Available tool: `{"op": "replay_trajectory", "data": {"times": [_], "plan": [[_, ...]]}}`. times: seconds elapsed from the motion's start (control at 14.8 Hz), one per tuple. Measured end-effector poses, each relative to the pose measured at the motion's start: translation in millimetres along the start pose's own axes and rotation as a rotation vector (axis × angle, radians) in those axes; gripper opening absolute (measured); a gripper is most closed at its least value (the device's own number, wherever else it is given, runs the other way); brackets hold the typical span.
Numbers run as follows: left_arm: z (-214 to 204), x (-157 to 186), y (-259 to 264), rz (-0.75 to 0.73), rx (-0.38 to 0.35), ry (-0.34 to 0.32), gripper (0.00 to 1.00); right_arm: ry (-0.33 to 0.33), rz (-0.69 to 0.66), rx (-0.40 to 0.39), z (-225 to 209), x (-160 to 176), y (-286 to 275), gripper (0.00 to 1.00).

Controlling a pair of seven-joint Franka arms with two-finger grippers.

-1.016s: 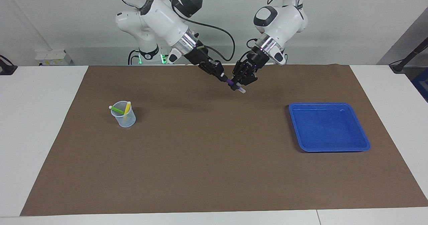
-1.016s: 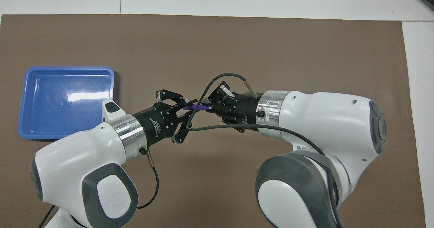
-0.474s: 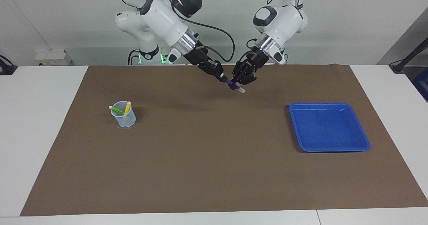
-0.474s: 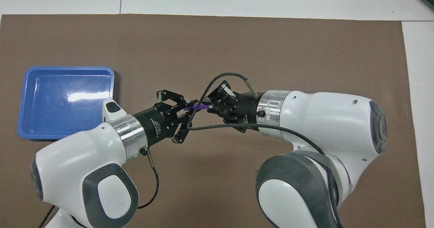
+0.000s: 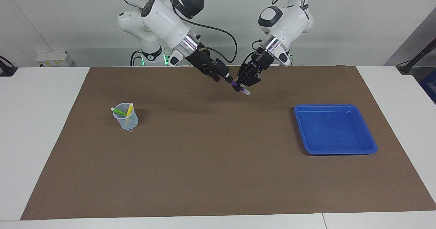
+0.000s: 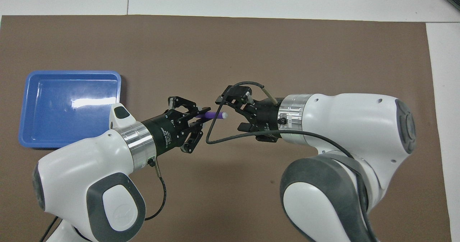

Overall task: Right arm passes pens to left for tray arrangement
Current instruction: 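Place the purple pen in the tray while the right gripper grasps yellow pen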

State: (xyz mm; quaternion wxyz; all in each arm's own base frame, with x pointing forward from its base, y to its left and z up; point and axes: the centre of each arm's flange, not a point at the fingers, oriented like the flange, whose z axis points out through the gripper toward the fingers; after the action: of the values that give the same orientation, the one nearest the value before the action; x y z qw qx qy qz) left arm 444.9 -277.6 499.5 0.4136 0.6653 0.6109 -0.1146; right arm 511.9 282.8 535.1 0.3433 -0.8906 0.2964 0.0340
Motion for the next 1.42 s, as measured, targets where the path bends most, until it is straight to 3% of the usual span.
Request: {"op": "replay_trajectory", "data": {"times": [0.14,0.41,0.68,0.81,1.08,1.42], "plan": [[1.1,8.5,-0.5,0.167,0.074,-0.007,0.19,-0.015,-0.132,-0.094,-14.4,27.1,21.5,1.0],[-14.1,42.8,4.1,0.613,0.356,0.073,0.19,-0.058,-0.407,-0.284,-50.5,73.1,68.7,1.0],[-28.2,66.4,2.5,0.939,0.579,0.146,0.19,-0.105,-0.719,-0.538,-64.8,82.5,95.9,1.0],[-39.7,81.1,7.0,1.069,0.679,0.176,0.19,-0.157,-0.89,-0.626,-70.4,87.3,111.1,1.0],[-75.1,129.3,25.2,1.276,0.825,0.21,0.19,-0.239,-1.057,-0.695,-85.4,112.7,161.7,1.0],[-115.7,193.8,43.3,1.429,0.915,0.199,0.19,-0.192,-1.031,-0.727,-90.3,144.9,210.3,1.0]]}}
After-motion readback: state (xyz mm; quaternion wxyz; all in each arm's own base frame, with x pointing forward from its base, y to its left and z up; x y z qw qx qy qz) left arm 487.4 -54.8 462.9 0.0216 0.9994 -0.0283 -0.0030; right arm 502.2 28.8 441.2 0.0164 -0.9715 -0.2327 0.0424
